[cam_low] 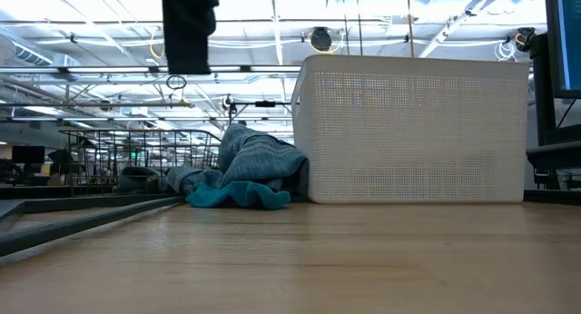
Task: Pick & Place Cloths
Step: Put the blue sock into the gold wire basket
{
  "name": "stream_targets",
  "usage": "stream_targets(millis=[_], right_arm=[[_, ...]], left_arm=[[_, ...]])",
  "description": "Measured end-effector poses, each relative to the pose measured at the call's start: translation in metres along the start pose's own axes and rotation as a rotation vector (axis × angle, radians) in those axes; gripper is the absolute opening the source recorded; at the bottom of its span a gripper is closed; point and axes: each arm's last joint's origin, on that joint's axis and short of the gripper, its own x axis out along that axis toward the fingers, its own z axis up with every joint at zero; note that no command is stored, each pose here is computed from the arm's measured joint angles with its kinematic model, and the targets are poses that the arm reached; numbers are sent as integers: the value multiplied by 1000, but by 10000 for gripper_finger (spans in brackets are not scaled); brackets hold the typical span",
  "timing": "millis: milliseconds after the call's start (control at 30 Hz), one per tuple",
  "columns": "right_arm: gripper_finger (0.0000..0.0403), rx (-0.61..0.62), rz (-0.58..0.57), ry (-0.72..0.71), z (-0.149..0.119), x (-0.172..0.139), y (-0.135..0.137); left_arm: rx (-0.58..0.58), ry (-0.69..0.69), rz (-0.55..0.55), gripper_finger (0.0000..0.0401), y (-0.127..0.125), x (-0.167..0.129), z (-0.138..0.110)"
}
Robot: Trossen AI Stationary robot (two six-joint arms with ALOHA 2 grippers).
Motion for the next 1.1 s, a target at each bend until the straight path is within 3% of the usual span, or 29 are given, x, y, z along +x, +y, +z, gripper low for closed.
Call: stream_targets(millis=[167,500,1100], right_arm=[[167,3,-58,-18,7,-20,5],[153,-15,-44,-82,19,-61,18],[149,-42,-49,-59,17,-77,21]], left_arm=[[8,86,76,6,21,10,-2],[12,178,250,5,53,51,3],[-137,447,326,6,109,138,-11]])
